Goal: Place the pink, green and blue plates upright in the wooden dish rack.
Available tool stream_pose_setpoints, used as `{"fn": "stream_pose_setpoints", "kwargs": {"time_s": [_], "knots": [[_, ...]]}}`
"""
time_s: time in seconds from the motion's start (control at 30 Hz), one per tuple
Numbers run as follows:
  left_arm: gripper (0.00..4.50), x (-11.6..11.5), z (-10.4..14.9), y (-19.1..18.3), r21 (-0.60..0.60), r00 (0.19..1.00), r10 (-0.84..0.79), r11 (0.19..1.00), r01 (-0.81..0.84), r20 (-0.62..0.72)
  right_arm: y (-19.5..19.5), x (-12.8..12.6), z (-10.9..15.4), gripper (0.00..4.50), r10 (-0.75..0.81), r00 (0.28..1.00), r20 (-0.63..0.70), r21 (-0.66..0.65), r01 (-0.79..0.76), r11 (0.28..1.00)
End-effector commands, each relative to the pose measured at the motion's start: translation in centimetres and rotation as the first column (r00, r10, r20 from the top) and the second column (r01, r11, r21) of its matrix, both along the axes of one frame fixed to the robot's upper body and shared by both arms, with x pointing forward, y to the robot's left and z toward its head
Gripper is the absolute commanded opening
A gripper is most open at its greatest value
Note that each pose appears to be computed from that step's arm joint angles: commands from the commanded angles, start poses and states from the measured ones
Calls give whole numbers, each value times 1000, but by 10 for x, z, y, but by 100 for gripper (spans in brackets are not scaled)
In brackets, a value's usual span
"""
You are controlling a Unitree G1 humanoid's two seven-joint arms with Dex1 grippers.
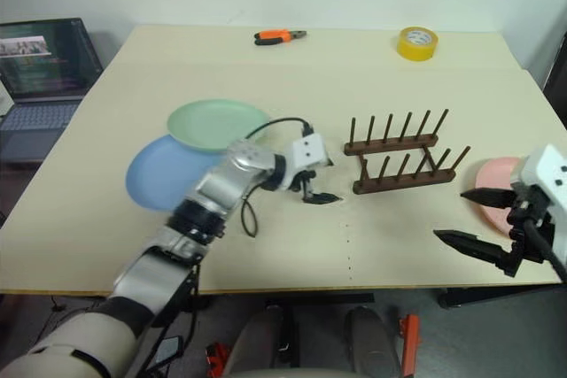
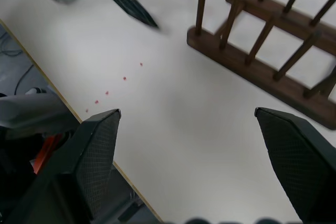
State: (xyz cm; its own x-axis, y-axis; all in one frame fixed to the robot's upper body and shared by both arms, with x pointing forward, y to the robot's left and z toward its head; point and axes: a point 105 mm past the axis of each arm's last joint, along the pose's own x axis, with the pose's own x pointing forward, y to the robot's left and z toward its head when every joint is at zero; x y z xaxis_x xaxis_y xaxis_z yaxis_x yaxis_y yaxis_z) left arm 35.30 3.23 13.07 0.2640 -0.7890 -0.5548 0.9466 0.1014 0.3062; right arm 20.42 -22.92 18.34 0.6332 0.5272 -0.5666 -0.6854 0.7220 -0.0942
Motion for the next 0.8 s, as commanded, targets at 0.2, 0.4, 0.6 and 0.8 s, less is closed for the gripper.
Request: {"fn": "stream_pose_setpoints", "kwargs": {"time_s": [0.2, 0.4, 0.6, 0.8], "knots": [[179, -62, 12, -13, -27, 981, -175, 984, 174, -78, -7, 21, -42, 205, -208, 978, 30, -45, 209, 977], [0, -64, -15, -54, -42, 989, -143, 989, 141, -35, -7, 41, -73, 1, -334, 942, 44, -68, 336, 939], [0, -60, -18, -64, -48, 993, -122, 991, 122, -3, -6, 46, -78, 1, -351, 935, 57, -78, 354, 932], [0, -50, -31, -96, -63, 995, -50, 996, 55, 81, -5, 73, -108, 1, -470, 867, 165, -85, 487, 869]]}}
